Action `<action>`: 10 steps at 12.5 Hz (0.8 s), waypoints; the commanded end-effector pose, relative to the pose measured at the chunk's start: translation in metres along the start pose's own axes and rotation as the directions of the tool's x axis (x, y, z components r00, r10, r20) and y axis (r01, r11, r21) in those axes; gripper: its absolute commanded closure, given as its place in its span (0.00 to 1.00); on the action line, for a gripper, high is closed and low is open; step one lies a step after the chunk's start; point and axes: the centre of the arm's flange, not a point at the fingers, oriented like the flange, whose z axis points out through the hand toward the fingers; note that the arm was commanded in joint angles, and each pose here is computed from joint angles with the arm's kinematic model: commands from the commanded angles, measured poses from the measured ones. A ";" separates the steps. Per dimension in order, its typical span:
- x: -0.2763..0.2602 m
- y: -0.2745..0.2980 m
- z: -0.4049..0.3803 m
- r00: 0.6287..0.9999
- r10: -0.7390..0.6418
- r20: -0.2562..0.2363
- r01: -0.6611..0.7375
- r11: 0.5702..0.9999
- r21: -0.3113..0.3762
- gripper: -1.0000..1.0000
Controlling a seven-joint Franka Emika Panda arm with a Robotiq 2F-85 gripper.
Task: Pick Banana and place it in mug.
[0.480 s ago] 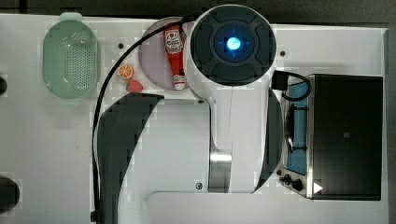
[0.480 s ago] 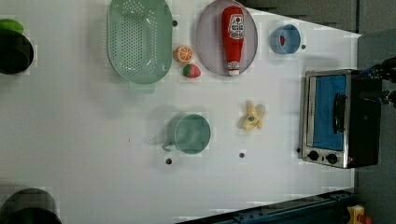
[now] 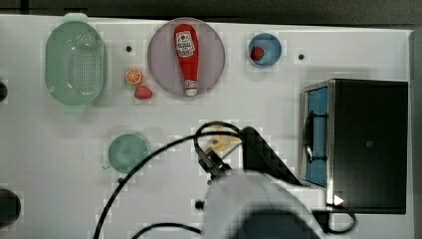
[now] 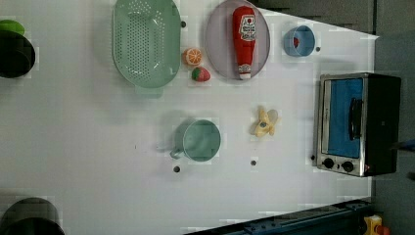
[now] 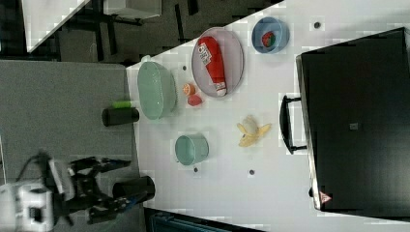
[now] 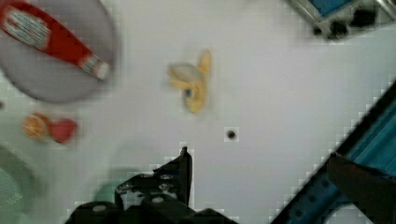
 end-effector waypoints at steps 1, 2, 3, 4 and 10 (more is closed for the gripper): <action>0.019 -0.025 0.078 0.998 -0.015 0.066 0.019 0.998 -0.060 0.00; 0.022 -0.031 0.101 0.997 -0.046 0.065 0.050 0.997 -0.057 0.00; 0.026 -0.036 0.125 0.993 -0.096 0.063 0.099 0.994 -0.051 0.00; 0.028 -0.041 0.151 0.986 -0.152 0.064 0.155 0.987 -0.048 0.00; 0.035 -0.057 0.303 0.927 -0.371 0.052 0.373 0.927 -0.033 0.00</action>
